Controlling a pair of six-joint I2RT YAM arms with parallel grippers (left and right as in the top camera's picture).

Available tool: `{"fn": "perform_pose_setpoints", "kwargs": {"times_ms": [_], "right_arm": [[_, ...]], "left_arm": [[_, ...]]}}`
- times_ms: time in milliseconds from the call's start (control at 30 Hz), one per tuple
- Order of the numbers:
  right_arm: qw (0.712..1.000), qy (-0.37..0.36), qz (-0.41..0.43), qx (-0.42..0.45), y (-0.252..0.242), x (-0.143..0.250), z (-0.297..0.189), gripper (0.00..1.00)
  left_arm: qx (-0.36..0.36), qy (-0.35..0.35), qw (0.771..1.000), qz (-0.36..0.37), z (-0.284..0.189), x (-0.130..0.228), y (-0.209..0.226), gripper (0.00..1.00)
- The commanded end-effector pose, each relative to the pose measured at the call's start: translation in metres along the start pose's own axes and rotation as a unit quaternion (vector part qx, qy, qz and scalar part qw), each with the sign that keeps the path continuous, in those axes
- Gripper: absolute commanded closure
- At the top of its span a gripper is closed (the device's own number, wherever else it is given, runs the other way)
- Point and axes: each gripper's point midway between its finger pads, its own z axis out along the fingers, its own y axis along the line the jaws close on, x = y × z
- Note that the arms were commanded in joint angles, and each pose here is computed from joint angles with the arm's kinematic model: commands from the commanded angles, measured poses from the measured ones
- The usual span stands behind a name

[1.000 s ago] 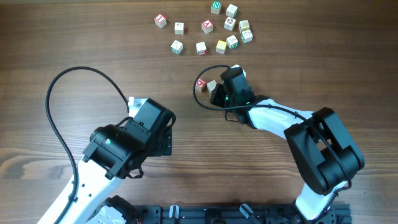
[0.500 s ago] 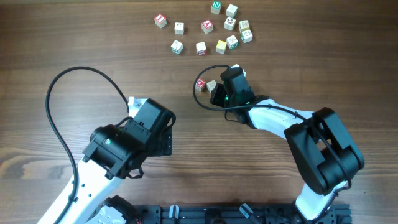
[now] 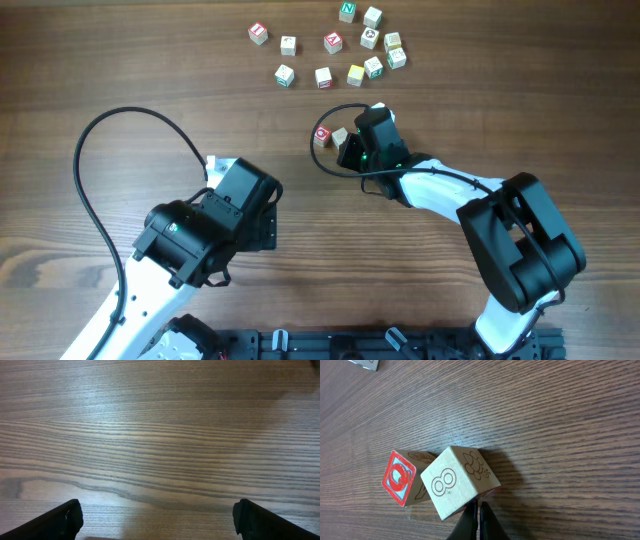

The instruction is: Form a circle

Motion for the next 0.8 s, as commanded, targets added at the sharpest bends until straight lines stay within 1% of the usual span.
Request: {"fn": "perform_pose_setpoints", "kwargs": {"times_ms": [0,767], "right_arm": [[1.000,0.006,-0.010,0.013,-0.0089,0.0072,0.0062,0.95],[1.000,0.002,-0.012,0.007,-0.0059,0.0051,0.0063,0.95]], "left_arm": [[-0.006,-0.004,1.000,-0.003,0.0000,-0.0006,0.0034,0.00],[-0.006,-0.004,1.000,-0.004,0.0000,-0.0006,0.0034,0.00]]}}
